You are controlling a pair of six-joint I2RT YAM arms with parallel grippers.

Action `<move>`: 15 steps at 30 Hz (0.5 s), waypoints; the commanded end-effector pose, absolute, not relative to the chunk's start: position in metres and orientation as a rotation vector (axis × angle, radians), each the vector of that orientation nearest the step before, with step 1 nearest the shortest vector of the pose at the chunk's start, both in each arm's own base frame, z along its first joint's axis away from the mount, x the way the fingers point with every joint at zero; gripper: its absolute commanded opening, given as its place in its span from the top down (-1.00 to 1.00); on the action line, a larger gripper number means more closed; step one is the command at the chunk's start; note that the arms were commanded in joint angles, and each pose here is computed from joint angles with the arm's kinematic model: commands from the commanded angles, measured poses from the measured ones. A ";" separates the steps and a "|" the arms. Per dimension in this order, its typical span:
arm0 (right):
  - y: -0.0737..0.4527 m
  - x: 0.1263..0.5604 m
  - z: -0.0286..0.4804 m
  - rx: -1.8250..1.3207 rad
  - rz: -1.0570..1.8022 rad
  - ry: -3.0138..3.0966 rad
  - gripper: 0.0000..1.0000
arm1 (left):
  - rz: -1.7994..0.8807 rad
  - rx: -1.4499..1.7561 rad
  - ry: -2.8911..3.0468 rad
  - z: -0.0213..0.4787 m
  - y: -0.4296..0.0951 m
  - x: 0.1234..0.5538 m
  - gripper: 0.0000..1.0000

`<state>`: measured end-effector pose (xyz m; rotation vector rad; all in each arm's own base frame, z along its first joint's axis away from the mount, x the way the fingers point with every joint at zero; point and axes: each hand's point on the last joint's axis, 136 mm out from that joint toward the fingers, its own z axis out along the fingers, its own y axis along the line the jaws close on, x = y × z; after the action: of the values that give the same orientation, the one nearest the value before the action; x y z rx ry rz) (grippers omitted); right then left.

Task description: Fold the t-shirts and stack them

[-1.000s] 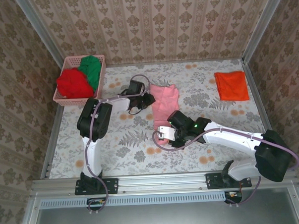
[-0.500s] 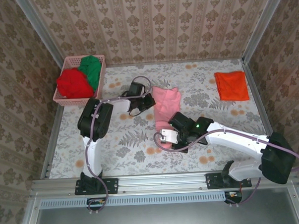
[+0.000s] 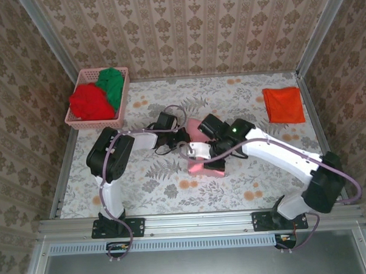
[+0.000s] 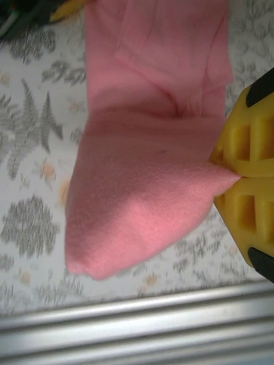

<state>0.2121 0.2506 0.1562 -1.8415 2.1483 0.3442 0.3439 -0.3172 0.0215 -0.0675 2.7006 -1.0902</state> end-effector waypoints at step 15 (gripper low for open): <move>0.231 0.345 0.152 -1.900 0.243 2.130 1.00 | -0.982 -0.222 2.995 -0.056 -0.272 0.313 1.00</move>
<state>0.3425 0.2328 0.1520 -1.8261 2.1524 0.2326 0.3472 -0.3139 0.0194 -0.0857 2.7334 -1.2552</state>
